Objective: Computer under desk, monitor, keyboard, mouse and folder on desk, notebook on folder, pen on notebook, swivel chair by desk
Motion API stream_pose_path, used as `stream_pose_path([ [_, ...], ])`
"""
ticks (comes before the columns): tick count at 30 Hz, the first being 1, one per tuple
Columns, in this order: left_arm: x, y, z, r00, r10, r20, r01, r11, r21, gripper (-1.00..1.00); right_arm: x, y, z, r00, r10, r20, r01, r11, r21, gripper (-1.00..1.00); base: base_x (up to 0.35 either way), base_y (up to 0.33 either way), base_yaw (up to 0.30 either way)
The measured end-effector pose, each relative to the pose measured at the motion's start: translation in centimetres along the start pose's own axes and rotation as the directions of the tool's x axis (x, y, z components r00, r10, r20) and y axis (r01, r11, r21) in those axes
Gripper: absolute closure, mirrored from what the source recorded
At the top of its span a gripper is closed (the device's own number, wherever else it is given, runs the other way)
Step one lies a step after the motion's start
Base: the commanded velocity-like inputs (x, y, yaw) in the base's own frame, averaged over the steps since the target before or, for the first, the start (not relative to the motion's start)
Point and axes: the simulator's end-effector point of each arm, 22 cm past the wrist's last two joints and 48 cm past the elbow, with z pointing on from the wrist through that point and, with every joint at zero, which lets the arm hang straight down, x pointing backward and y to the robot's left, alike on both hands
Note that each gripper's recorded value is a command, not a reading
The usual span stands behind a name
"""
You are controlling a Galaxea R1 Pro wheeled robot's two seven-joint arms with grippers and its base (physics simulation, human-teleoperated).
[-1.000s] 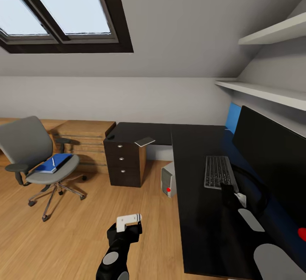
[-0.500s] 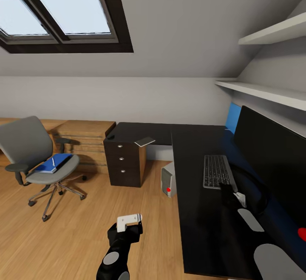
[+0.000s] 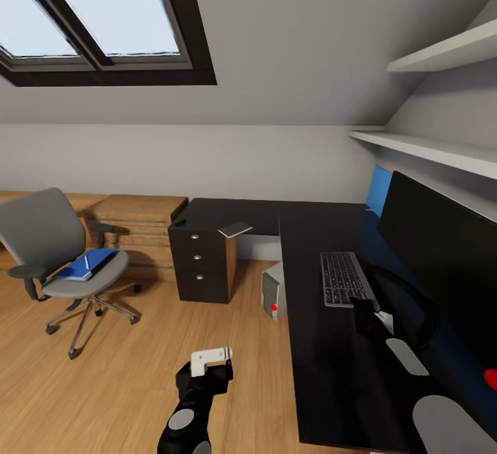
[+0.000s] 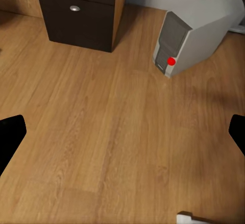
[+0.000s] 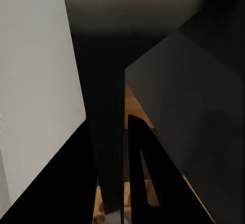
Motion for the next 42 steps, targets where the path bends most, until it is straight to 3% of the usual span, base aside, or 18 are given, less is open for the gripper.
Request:
stream_pose_path([
  [14,1.7,-0.1,1.1,1.0,0.007,-0.002,-0.006,1.0,0.006,-1.0,0.2,-1.8,0.6,1.0,-0.004,0.001,0.004,1.0,0.0,1.0,0.0,0.0,0.0],
  [26,3.2,0.0,2.1,1.0,0.006,-0.002,-0.006,1.0,0.006,-1.0,0.6,-2.7,1.1,1.0,-0.026,-0.006,0.026,0.999,-0.038,1.0,0.0,0.0,0.0],
  [42,3.3,0.0,2.2,1.0,0.006,-0.002,-0.006,1.0,0.006,-1.0,0.6,-2.9,1.2,1.0,-0.021,-0.006,0.021,0.999,-0.036,1.0,0.0,0.0,0.0],
])
